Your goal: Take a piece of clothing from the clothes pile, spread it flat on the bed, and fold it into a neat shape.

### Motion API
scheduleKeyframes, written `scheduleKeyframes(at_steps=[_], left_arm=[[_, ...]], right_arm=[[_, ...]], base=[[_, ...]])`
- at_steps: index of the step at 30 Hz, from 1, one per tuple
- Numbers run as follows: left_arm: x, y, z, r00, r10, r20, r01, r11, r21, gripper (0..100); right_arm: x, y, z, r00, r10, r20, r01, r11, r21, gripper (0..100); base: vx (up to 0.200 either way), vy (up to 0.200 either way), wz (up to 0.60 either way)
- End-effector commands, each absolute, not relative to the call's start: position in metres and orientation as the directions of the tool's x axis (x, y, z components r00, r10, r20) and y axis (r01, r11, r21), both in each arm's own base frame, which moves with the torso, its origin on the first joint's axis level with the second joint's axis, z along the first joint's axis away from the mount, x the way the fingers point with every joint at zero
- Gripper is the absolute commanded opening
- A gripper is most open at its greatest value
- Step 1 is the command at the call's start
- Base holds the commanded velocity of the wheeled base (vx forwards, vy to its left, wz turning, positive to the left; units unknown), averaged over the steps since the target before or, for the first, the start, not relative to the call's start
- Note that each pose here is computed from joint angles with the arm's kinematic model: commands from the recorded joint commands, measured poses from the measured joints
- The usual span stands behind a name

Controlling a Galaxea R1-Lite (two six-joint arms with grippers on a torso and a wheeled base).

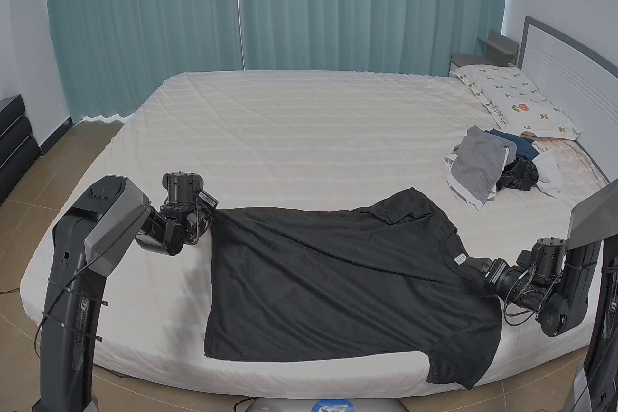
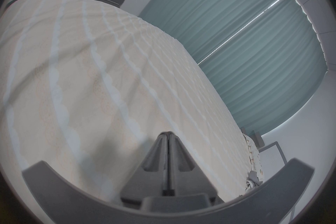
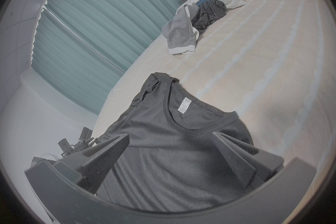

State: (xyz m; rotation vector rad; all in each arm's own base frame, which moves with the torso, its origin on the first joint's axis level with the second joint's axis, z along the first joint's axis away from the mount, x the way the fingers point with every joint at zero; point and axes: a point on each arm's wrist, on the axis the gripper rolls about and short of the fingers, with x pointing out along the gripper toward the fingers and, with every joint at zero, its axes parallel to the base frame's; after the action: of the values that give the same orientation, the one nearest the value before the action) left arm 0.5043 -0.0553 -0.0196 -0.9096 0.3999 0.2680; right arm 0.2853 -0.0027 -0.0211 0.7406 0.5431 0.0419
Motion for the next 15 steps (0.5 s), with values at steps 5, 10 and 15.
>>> scheduleKeyframes(at_steps=[5, 10, 15], left_arm=[[0.491, -0.054, -0.013, 0.874, 0.042, -0.484, -0.414, 0.585, -0.697, 100], [0.467, -0.051, 0.009, 0.858, -0.077, -0.507, -0.395, 0.532, -0.749, 100], [0.449, -0.043, 0.026, 0.844, -0.163, -0.511, -0.391, 0.465, -0.794, 100]], right_arm=[[0.291, -0.002, 0.000, 0.900, 0.223, -0.375, 0.091, 0.745, 0.661, 100], [0.307, 0.005, 0.007, 0.915, 0.233, -0.330, 0.052, 0.743, 0.667, 100], [0.342, 0.022, 0.014, 0.911, 0.179, -0.373, 0.108, 0.767, 0.632, 100]], base=[[0.000, 0.000, 0.00], [0.000, 0.000, 0.00], [0.000, 0.000, 0.00]])
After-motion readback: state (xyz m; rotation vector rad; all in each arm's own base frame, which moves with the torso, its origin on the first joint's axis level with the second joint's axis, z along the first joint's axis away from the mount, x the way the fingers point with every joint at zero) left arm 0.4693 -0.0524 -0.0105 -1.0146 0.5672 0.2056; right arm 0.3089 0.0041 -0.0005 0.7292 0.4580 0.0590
